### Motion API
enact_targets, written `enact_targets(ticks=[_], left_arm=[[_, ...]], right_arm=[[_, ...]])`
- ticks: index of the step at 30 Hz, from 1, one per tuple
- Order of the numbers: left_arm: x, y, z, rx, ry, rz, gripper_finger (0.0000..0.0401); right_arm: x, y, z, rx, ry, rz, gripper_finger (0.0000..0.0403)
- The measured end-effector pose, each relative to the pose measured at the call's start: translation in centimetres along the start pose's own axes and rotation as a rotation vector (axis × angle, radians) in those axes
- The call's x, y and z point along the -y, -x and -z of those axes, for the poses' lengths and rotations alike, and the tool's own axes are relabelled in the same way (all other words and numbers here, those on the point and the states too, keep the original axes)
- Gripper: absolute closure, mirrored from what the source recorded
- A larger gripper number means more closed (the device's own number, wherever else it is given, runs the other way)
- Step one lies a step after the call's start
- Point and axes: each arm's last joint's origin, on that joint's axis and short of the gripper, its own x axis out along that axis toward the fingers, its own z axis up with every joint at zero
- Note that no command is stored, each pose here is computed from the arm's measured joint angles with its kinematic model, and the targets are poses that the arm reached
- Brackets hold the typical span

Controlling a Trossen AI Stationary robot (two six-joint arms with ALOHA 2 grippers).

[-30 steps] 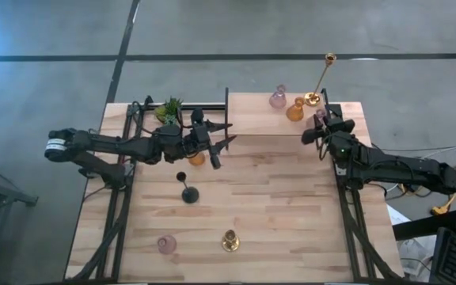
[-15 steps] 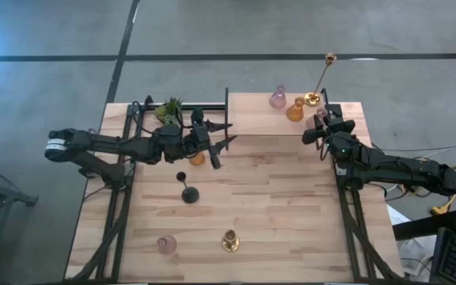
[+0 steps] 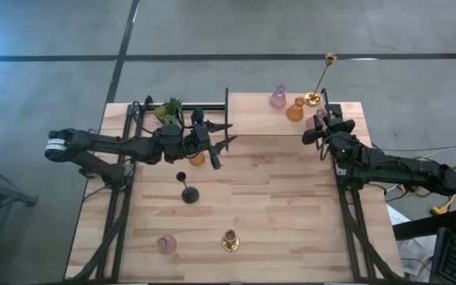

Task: Pick & Place candle stick holders
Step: Put the top pink candle holder on the shelf, then put the black candle holder on the shelf

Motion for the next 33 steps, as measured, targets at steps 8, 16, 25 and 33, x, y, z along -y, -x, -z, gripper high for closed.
enact_targets(ticks=[8, 16, 25, 33], left_arm=[[0.0, 0.0, 0.0, 0.000, 0.000, 0.000, 0.0226], [0.0, 0.0, 0.0, 0.000, 0.000, 0.000, 0.0227], [0.0, 0.0, 0.0, 0.000, 0.000, 0.000, 0.0226], [0.0, 0.0, 0.0, 0.000, 0.000, 0.000, 0.0226]], right_arm=[[0.0, 0.0, 0.1, -0.003, 0.032, 0.000, 0.0247], [0.0, 0.0, 0.2, -0.007, 0.048, 0.000, 0.0188], [-0.1, 0.0, -0.2, 0.021, 0.037, -0.005, 0.0132], [-0.3, 0.0, -1.3, 0.089, 0.027, -0.024, 0.0106]])
